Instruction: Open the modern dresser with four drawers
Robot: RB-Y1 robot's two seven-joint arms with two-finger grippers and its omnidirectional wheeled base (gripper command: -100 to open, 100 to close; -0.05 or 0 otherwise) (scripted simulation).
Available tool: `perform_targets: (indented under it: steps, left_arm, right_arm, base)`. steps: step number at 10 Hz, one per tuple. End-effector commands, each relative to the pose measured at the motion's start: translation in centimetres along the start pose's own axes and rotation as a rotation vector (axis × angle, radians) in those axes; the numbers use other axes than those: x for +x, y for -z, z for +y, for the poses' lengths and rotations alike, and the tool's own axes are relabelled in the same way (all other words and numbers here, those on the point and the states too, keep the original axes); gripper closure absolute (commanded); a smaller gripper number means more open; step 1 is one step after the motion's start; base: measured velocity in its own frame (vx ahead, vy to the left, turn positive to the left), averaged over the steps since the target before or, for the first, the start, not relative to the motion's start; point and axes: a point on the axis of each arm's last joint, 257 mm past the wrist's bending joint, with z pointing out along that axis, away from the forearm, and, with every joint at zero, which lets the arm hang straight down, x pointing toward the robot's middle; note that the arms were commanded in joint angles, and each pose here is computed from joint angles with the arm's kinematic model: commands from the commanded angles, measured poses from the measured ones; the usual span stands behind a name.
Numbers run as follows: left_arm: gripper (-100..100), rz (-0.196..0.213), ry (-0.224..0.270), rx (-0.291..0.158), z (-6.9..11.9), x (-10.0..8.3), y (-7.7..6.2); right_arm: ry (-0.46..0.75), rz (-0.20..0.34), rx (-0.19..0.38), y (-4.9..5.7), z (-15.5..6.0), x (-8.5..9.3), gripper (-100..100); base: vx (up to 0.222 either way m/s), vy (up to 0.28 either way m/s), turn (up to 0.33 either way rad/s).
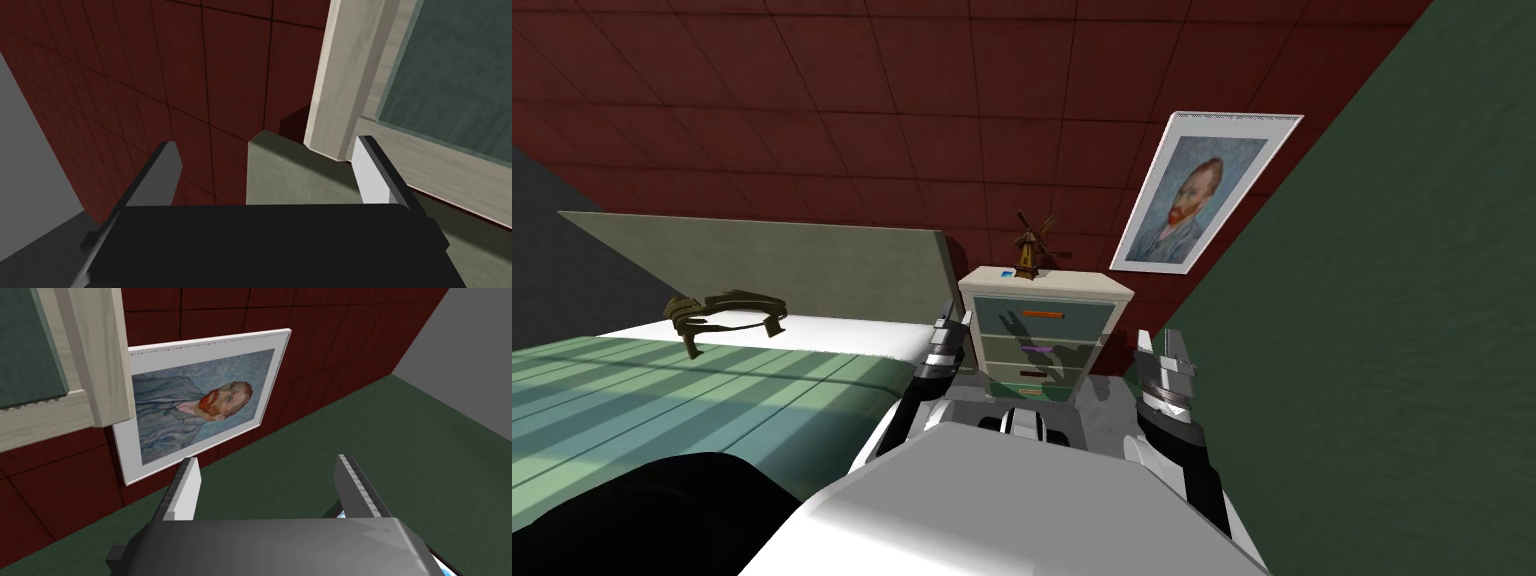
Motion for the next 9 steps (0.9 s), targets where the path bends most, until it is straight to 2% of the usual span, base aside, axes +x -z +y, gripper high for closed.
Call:
perform_targets:
  steps: [1,5,9]
  left_arm:
    - [-100,0.037,-0.014,-0.051,0.9,0.2,0.4]
    - [-100,0.029,0.001,-0.131,2.4,-0.2,1.1]
    - [-100,-0.012,0.035,-0.209,4.0,-1.0,1.9]
  right_arm:
    - [0.000,0.000,0.000,0.0,0.0,0.0,0]
    - [0.000,0.000,0.000,0.0,0.0,0.0,0]
    - [0.000,0.000,0.000,0.0,0.0,0.0,0]
  base:
    - [0.026,-0.088,0.014]
    - [0.048,-0.107,0.014]
    - [0.044,-0.101,0.013]
